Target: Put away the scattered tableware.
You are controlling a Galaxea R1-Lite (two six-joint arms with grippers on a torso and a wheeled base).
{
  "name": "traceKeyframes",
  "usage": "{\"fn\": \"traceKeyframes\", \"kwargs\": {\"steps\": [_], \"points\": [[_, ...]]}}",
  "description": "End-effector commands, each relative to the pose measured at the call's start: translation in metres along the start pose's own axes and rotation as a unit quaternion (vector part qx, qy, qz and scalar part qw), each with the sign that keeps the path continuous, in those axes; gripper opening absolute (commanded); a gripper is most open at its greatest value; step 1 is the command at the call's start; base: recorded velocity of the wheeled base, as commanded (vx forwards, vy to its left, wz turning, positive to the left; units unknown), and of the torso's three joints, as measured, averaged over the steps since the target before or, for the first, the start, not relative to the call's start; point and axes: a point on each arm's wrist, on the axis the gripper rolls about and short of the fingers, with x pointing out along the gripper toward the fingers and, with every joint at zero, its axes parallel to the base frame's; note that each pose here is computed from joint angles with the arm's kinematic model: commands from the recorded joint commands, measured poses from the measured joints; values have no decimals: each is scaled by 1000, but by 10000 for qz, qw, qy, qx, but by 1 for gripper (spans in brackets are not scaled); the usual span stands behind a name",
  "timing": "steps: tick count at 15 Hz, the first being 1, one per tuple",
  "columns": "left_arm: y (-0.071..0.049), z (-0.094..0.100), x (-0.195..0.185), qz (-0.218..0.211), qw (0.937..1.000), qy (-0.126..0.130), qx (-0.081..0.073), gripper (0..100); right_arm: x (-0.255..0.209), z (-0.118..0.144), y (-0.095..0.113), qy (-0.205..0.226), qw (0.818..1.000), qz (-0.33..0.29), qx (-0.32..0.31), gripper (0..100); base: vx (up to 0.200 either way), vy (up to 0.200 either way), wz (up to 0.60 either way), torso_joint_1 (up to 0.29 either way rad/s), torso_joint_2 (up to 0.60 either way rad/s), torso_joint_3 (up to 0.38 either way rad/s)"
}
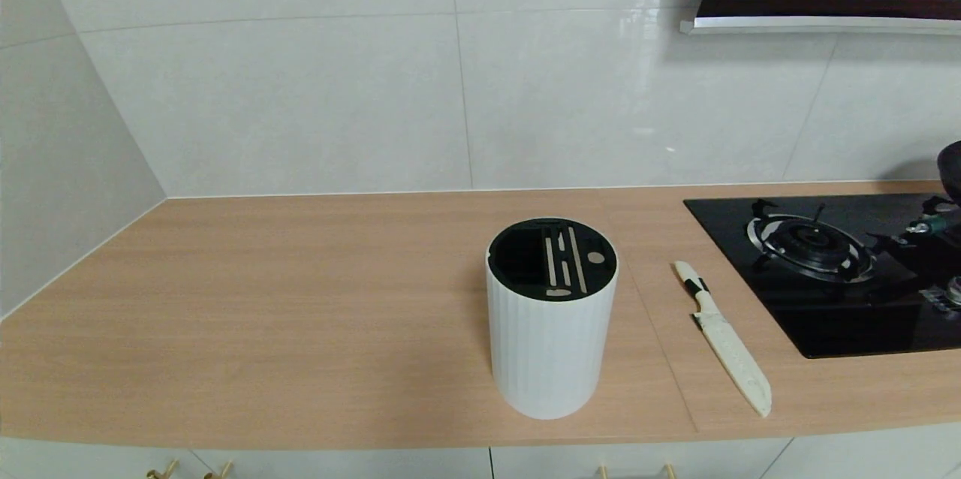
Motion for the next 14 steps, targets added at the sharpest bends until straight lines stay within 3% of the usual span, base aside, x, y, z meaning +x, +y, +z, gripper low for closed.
{"fn": "traceKeyframes", "kwargs": {"steps": [1, 8, 14], "points": [[0, 0, 0, 2, 10000, 3, -4, 100, 0, 0, 0, 7, 10000, 8, -4, 100, 0, 0, 0, 276, -593, -320], [0, 0, 0, 2, 10000, 3, -4, 100, 0, 0, 0, 7, 10000, 0, -4, 100, 0, 0, 0, 237, -484, -251], [0, 0, 0, 9, 10000, -4, -4, 100, 0, 0, 0, 7, 10000, 8, -4, 100, 0, 0, 0, 18, -42, -21]]}}
